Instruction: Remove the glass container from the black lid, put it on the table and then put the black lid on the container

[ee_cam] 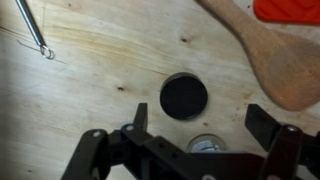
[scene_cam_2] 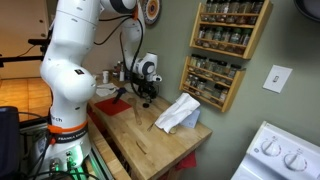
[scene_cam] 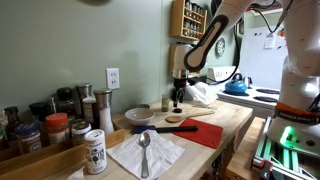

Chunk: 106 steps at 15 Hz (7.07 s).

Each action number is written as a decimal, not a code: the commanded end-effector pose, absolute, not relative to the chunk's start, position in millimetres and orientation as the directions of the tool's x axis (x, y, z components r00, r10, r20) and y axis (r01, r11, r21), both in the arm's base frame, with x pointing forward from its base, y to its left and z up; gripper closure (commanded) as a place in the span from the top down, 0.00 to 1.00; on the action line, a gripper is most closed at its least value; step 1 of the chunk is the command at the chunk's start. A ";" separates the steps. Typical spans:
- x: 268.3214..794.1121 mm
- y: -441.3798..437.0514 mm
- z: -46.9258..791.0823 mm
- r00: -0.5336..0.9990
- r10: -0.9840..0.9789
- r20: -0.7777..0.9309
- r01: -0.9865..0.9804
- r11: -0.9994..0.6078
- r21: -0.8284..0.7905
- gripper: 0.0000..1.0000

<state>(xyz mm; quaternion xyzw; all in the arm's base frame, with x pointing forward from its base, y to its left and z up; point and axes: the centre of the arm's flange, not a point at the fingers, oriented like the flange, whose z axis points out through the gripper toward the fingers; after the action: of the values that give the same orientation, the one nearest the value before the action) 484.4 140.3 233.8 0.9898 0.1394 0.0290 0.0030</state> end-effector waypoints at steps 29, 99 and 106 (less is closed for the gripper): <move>495.1 126.7 194.7 0.966 0.252 0.054 0.252 -0.968 0.007 0.48; 551.8 189.7 291.7 0.968 0.242 0.059 0.239 -0.969 0.058 0.31; 551.8 186.7 298.3 0.969 0.238 0.068 0.234 -0.970 0.058 0.99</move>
<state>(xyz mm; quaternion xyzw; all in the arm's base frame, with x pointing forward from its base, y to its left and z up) 550.1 185.8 297.2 0.9916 0.1220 0.0400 0.0146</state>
